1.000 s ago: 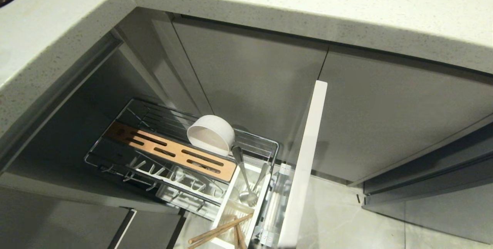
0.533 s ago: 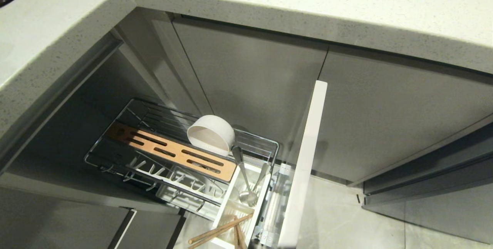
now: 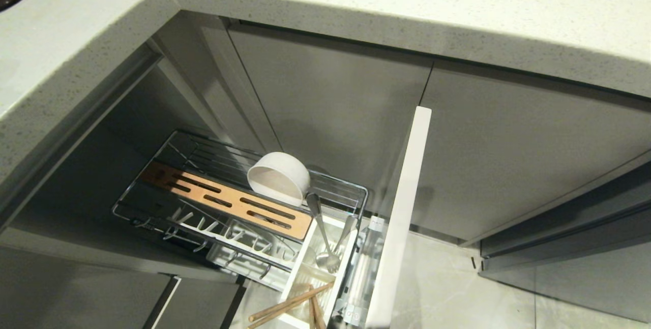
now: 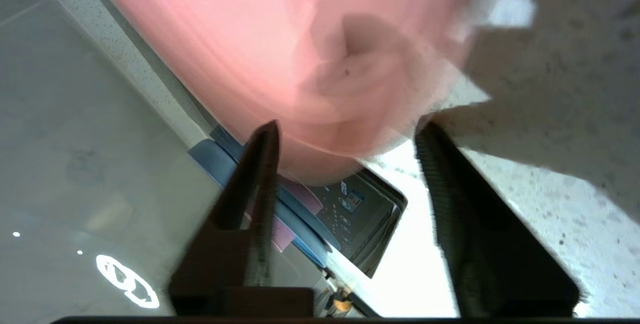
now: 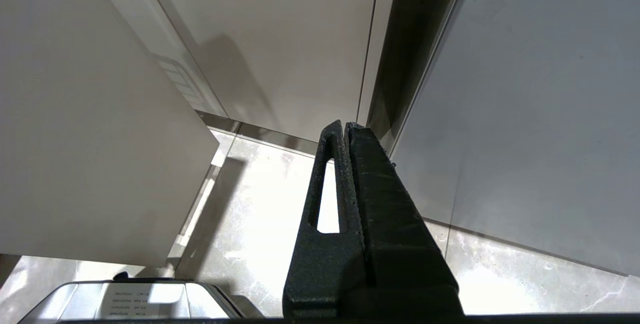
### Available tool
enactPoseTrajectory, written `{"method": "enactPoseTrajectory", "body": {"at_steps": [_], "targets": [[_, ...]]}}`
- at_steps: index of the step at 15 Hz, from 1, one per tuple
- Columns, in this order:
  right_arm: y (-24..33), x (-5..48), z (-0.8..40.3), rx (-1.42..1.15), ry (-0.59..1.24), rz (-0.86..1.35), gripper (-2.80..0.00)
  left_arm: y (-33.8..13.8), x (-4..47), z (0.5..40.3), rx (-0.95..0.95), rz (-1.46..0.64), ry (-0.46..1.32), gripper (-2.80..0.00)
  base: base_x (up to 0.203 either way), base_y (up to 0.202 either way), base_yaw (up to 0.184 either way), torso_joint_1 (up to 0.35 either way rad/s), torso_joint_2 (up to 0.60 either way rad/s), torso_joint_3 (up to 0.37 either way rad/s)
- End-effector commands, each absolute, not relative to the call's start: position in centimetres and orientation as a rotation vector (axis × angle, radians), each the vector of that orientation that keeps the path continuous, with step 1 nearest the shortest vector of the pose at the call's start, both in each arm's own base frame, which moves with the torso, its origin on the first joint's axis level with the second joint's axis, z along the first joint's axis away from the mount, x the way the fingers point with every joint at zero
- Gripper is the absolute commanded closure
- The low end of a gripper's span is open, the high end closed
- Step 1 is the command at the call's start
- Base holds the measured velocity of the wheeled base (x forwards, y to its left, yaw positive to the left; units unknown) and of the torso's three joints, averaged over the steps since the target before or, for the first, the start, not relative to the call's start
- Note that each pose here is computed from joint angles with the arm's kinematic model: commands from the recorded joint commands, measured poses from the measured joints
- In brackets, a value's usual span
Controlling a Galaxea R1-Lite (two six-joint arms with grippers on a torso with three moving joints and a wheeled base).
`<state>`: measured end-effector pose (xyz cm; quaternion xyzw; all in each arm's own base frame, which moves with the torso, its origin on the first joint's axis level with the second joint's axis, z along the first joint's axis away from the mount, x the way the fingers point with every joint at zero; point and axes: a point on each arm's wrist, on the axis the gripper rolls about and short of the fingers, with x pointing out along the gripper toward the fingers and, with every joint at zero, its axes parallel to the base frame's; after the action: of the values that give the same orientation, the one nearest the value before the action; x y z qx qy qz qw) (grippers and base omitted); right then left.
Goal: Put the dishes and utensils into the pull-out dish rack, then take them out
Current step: Take the plate out of the cupboard
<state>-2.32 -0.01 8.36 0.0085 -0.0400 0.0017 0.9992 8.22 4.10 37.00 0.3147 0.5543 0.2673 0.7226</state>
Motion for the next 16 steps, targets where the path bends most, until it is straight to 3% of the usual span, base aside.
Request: {"method": "enactPoseTrajectory", "body": {"at_steps": [1,6,10,11,13,16], "targets": [[0.0,-2.1,7.6,0.017,-0.054,0.004,0.0,3.7,7.1,37.3,0.688,0.598,1.193,-2.8,0.0,0.0,0.0,0.0,0.0,0.0],[0.0,-2.1,7.6,0.017,-0.054,0.004,0.0,1.6,1.1,38.3,0.626,0.55,0.973,-2.8,0.0,0.0,0.0,0.0,0.0,0.0],[0.0,-2.1,7.6,0.017,-0.053,0.004,0.0,-1.3,-5.6,37.7,0.487,0.334,0.665,-2.8,0.0,0.0,0.0,0.0,0.0,0.0],[0.0,-2.1,7.6,0.017,-0.053,0.004,0.0,-1.7,-6.5,37.4,0.39,0.302,0.606,0.0,0.0,0.0,0.0,0.0,0.0,0.0],[0.0,-2.1,7.6,0.017,-0.054,0.004,0.0,-1.9,-7.1,37.3,0.271,0.267,0.521,0.0,0.0,0.0,0.0,0.0,0.0,0.0],[0.0,-2.1,7.6,0.017,-0.054,0.004,0.0,-1.4,-5.8,40.0,-0.015,0.163,0.124,0.0,0.0,0.0,0.0,0.0,0.0,0.0]]}}
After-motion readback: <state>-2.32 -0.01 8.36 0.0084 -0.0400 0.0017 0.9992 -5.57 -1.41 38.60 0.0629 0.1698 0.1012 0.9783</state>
